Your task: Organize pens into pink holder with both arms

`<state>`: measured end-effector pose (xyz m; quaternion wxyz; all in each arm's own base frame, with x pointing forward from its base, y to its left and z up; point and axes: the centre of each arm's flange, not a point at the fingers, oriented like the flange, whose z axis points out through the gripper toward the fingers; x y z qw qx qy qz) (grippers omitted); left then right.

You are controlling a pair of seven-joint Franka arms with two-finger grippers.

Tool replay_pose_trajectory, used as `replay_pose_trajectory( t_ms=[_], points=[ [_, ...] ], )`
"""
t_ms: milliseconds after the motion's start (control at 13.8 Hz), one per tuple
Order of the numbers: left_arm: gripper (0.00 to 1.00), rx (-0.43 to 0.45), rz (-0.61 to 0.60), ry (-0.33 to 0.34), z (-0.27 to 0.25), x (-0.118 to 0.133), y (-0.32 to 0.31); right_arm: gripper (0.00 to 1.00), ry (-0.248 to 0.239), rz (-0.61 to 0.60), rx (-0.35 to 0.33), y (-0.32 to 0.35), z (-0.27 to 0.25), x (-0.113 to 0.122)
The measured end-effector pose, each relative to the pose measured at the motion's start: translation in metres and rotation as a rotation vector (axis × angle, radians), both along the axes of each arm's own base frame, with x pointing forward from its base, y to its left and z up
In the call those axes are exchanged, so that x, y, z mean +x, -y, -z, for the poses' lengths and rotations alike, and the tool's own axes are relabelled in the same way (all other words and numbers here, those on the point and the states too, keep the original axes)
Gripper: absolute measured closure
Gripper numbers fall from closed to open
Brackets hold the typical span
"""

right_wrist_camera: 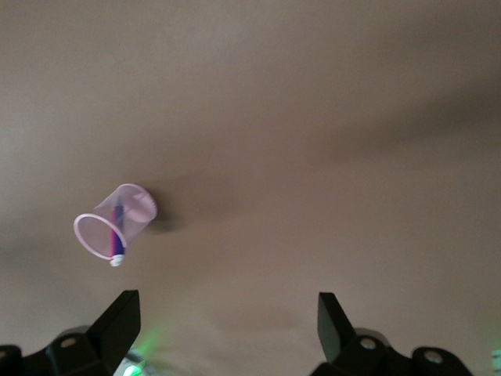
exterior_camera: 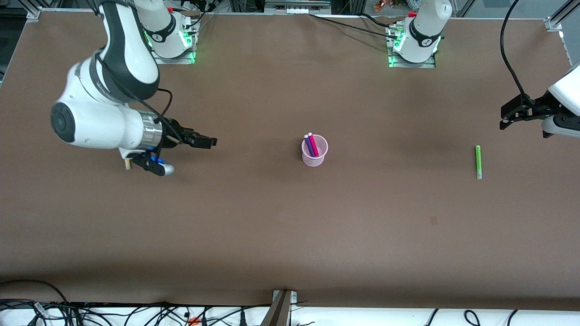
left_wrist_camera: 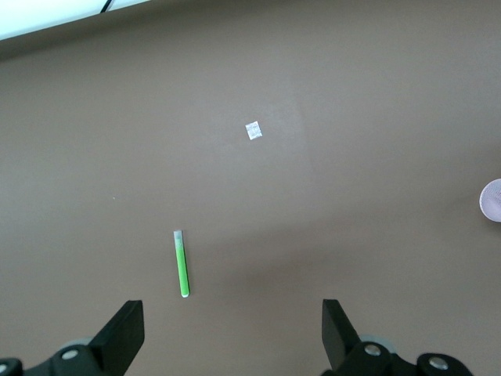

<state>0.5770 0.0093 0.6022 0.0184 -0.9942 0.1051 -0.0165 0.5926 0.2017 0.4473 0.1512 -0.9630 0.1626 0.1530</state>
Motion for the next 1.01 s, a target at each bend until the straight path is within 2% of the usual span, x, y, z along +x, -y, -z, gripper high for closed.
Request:
replay_pose_trajectory(
  t_ms=[217, 433, 578, 650, 867, 1011],
  points=[
    [0.0, -0.001, -0.024, -0.031, 0.002, -0.004, 0.0, 0.0, 0.116, -0.113, -0.147, 0.027, -0.052, -0.012],
    [0.0, -0.001, -0.029, -0.036, 0.002, -0.005, 0.0, 0.0, 0.207, -0.233, -0.212, 0.052, -0.098, -0.026],
    [0.0, -0.001, -0.029, -0.036, 0.002, -0.005, 0.0, 0.0, 0.257, -0.269, -0.251, 0.074, -0.118, -0.025],
    [0.0, -0.001, -0.03, -0.036, 0.002, -0.005, 0.0, 0.0, 0.258, -0.265, -0.258, 0.087, -0.127, -0.024],
    [0.0, -0.001, -0.033, -0.036, 0.002, -0.005, 0.0, 0.0, 0.193, -0.276, -0.248, 0.118, -0.136, -0.029],
    [0.0, -0.001, -0.035, -0.037, 0.002, -0.005, 0.0, 0.0, 0.188, -0.304, -0.227, 0.138, -0.143, -0.034]
  ],
)
